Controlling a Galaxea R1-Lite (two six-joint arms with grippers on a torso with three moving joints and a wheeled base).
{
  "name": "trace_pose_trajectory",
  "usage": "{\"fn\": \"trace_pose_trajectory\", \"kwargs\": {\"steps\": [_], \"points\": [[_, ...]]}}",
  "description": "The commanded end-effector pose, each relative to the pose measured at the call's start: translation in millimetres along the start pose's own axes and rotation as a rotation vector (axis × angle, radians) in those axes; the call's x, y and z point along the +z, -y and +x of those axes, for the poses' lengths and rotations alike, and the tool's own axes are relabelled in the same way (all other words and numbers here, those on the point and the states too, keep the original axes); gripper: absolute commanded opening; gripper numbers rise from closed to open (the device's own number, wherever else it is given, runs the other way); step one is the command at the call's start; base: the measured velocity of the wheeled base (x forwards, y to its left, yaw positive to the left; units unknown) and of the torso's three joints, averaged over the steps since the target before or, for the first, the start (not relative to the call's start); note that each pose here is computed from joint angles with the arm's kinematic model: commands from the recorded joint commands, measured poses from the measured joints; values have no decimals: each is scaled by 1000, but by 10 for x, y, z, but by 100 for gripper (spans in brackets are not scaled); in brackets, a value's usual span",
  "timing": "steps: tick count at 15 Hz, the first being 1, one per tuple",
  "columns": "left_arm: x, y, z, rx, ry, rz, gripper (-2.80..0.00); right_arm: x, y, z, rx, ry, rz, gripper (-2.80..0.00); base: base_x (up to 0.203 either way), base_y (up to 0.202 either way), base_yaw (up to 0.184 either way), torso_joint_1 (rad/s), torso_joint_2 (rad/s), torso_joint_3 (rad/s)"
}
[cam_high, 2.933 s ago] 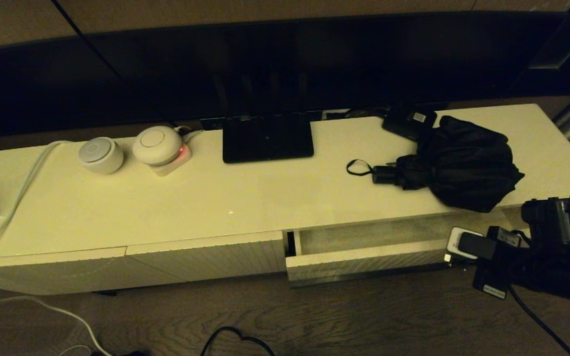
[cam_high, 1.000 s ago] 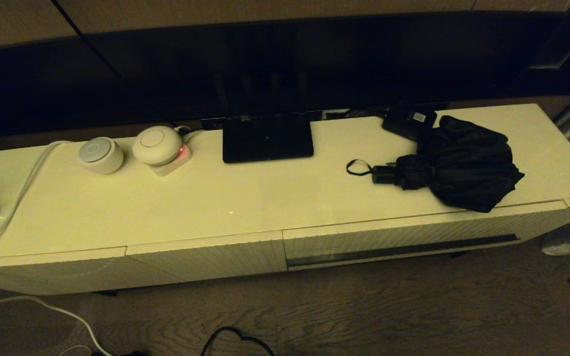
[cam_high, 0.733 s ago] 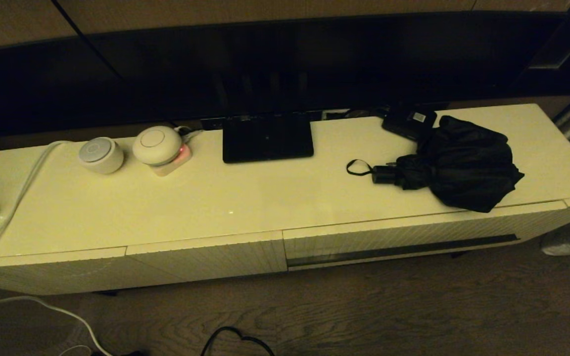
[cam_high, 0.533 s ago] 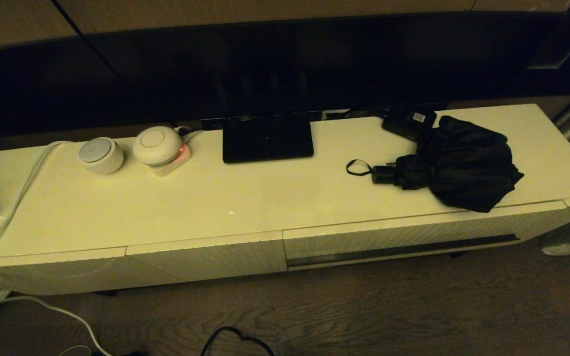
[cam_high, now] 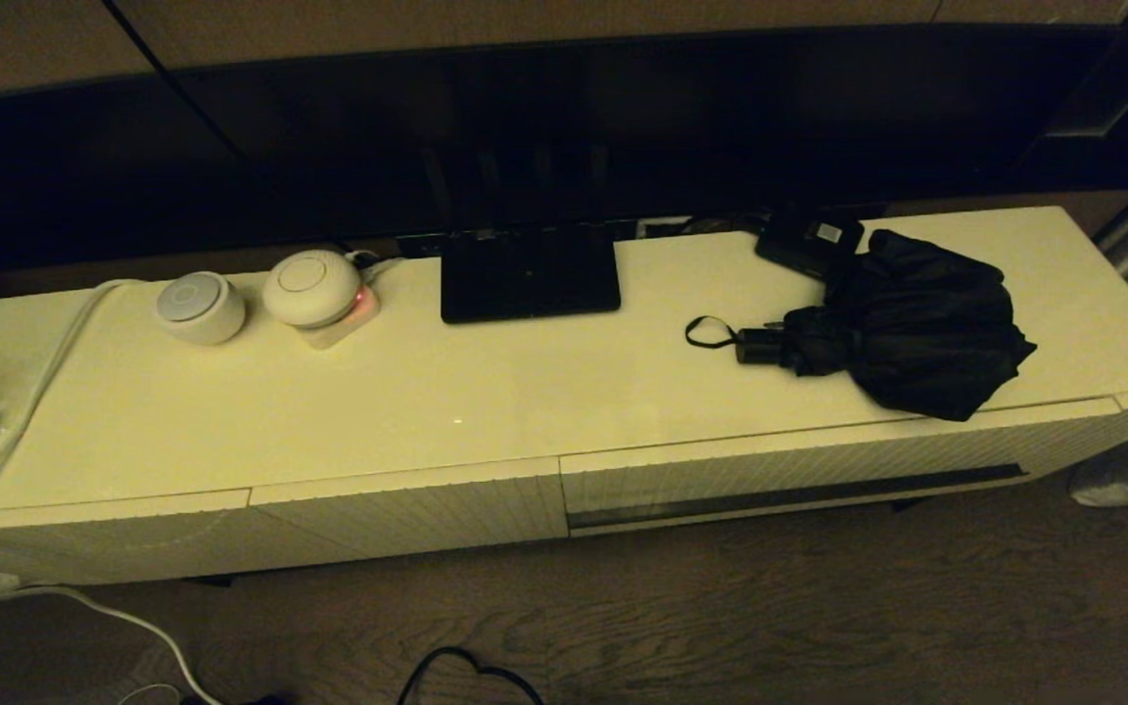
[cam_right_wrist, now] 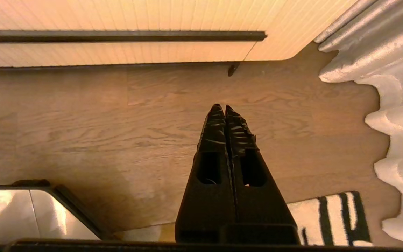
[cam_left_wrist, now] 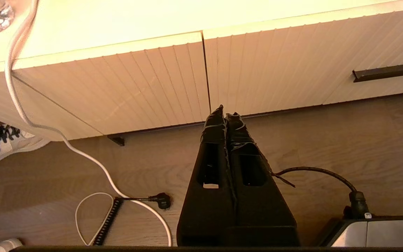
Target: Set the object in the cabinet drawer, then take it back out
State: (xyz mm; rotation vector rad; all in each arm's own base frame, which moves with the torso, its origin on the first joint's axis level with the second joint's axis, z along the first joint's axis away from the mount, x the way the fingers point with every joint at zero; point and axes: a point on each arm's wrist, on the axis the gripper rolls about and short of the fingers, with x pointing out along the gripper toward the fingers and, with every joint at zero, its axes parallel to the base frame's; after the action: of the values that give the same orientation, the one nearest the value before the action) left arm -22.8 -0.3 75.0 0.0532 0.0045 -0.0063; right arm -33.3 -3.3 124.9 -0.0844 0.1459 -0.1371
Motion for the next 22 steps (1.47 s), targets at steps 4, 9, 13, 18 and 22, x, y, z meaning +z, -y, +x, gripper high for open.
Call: {"fn": "trace_pose_trajectory", "kwargs": {"steps": [4,9,13,18,22], "points": [[-8,1,2,0,-3,0,-280,-386,-43,64,25,66,29,-280,0,0,0,0,0,0],[-8,1,2,0,-3,0,-280,-473,-96,169,154,146,21,-280,0,0,0,0,0,0],[-8,1,2,0,-3,-1,-280,-476,-95,168,152,147,38,-280,0,0,0,0,0,0],[-8,1,2,0,-3,0,-280,-474,-94,167,151,145,62,-280,0,0,0,0,0,0],[-8,1,2,0,-3,0,-280,-472,-94,167,152,144,72,-280,0,0,0,0,0,0]]}}
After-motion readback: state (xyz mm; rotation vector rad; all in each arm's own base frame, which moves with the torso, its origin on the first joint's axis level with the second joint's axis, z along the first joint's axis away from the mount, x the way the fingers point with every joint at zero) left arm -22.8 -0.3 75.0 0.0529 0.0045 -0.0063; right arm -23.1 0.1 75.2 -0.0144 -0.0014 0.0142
